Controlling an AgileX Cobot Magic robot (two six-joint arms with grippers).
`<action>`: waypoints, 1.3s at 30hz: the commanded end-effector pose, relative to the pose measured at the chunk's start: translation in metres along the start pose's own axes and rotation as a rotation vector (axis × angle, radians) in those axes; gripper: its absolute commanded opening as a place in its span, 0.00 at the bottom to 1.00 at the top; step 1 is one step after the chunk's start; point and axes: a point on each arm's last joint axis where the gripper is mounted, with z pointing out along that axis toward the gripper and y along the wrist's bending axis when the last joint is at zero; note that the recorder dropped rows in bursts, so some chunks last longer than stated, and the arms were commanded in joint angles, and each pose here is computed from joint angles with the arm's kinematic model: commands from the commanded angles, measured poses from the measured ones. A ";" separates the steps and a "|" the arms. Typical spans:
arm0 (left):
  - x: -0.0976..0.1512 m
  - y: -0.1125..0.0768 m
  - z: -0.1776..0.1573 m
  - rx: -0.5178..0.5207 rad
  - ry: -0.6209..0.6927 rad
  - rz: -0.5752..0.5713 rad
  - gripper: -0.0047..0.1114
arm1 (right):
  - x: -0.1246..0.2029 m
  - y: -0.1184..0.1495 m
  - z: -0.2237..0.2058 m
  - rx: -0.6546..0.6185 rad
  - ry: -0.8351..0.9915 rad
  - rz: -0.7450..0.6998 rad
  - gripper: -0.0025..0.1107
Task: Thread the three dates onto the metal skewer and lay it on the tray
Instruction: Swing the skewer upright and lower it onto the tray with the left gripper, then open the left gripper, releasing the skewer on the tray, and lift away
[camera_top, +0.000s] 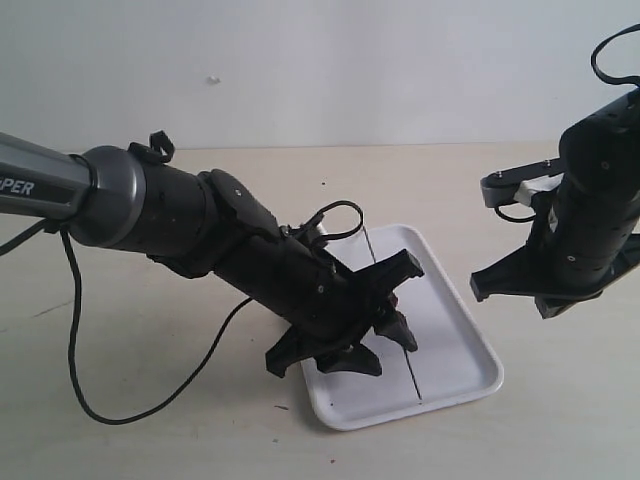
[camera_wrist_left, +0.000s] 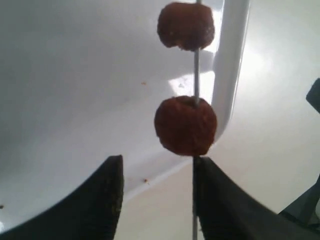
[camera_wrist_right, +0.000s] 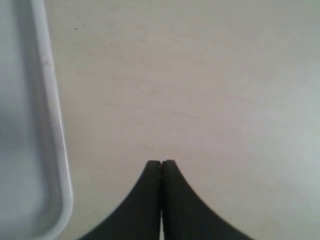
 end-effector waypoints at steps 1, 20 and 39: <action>-0.003 0.002 -0.002 0.007 0.014 -0.020 0.44 | 0.002 -0.002 -0.003 0.008 0.009 -0.008 0.02; -0.022 -0.001 -0.047 0.054 -0.001 0.077 0.45 | 0.002 -0.002 -0.003 0.006 0.014 -0.048 0.02; 0.056 -0.011 -0.257 0.028 -0.798 0.702 0.04 | 0.079 -0.025 -0.092 -0.107 -0.370 0.034 0.02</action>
